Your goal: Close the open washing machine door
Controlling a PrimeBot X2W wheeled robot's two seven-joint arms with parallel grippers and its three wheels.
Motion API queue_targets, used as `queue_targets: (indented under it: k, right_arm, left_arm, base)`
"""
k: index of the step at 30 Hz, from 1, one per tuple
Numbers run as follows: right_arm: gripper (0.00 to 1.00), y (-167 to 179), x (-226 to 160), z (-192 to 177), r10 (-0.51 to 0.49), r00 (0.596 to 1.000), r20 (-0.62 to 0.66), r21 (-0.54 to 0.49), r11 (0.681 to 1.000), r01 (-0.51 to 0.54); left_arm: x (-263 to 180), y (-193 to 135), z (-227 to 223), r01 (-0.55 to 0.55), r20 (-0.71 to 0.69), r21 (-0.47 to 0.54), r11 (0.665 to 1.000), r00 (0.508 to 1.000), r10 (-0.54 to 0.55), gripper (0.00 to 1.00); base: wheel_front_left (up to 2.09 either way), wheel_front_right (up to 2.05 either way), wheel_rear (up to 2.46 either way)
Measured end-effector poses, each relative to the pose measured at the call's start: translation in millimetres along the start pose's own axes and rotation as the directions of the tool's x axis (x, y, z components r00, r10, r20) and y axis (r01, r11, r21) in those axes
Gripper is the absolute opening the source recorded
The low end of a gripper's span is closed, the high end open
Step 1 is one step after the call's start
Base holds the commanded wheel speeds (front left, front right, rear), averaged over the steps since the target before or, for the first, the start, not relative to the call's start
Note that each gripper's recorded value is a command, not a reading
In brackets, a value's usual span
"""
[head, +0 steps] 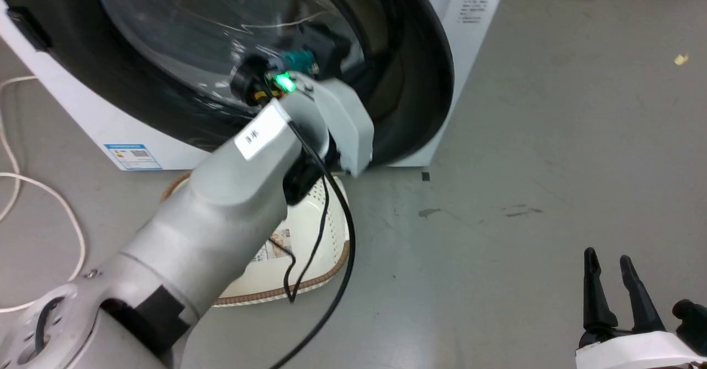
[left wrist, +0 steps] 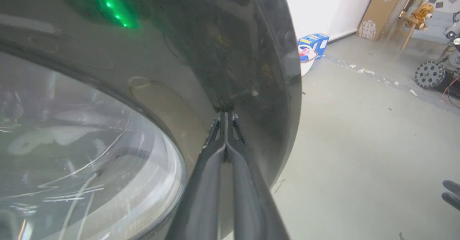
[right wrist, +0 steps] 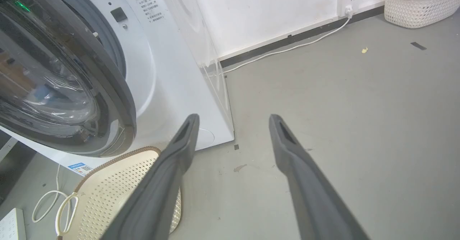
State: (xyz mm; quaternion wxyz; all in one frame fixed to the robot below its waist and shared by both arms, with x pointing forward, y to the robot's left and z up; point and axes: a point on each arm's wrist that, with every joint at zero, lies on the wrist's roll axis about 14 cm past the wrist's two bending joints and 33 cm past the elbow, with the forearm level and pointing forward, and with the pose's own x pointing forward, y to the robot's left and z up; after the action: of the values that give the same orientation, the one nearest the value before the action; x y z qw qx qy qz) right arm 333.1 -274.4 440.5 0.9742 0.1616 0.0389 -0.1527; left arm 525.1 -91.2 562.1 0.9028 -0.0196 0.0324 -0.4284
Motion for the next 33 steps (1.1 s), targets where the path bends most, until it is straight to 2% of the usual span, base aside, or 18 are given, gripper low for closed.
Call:
queue_targets:
  k: [6,10,12,15,18,19,20,21,22,25,30,33]
  right_arm:
    - [1.0,-5,0,-1,-0.016,1.0,-0.004,-0.002,1.0,0.016]
    - [1.0,2,1,2,0.006,1.0,0.007,-0.001,1.0,-0.006]
    - [1.0,6,2,5,0.02,1.0,0.018,0.003,1.0,-0.02]
    - [1.0,15,4,9,0.05,0.998,0.031,-0.001,0.999,-0.05]
    - [1.0,28,6,14,0.091,0.995,0.048,-0.003,0.996,-0.091]
    - [1.0,28,6,14,0.091,0.995,0.048,-0.003,0.996,-0.091]
    - [1.0,36,7,15,0.117,0.992,0.052,-0.004,0.993,-0.117]
    - [1.0,36,7,15,0.117,0.992,0.052,-0.004,0.993,-0.117]
    - [1.0,44,6,16,0.142,0.988,0.055,-0.001,0.99,-0.143]
    - [1.0,53,6,18,0.169,0.984,0.062,0.002,0.985,-0.17]
    - [1.0,63,1,19,0.202,0.977,0.067,0.001,0.979,-0.202]
    - [1.0,66,-3,18,0.217,0.974,0.065,-0.007,0.976,-0.217]
  left_arm:
    - [9,17,22,-0.064,0.093,-0.071,0.995,0.993,0.071,0.0]
    - [-1,32,49,-0.111,0.182,-0.17,0.979,0.973,0.142,0.0]
    - [-11,42,67,-0.13,0.231,-0.188,0.974,0.958,0.172,0.0]
    - [-40,64,115,-0.181,0.367,-0.204,0.962,0.897,0.247,0.0]
    - [-87,93,145,-0.304,0.471,-0.179,0.936,0.809,0.352,0.0]
    - [-87,93,145,-0.304,0.471,-0.179,0.936,0.809,0.352,0.0]
    - [-121,108,154,-0.398,0.517,-0.154,0.904,0.747,0.417,0.0]
    - [-121,108,154,-0.398,0.517,-0.154,0.904,0.747,0.417,0.0]
    - [-156,119,161,-0.487,0.56,-0.151,0.86,0.675,0.48,0.0]
    - [-202,129,160,-0.594,0.595,-0.139,0.792,0.589,0.546,0.0]
    - [-248,131,122,-0.703,0.551,-0.106,0.704,0.548,0.63,0.0]
    - [-263,127,87,-0.725,0.482,-0.093,0.683,0.567,0.668,0.0]
  base:
    - [0.0,0.0,0.0]
    - [0.0,0.0,0.0]
    - [0.0,0.0,0.0]
    - [0.0,0.0,0.0]
    - [0.0,0.0,0.0]
    - [0.0,0.0,0.0]
    - [0.0,0.0,0.0]
    - [0.0,0.0,0.0]
    - [0.0,0.0,0.0]
    - [0.0,0.0,0.0]
    - [0.0,0.0,0.0]
    - [0.0,0.0,0.0]
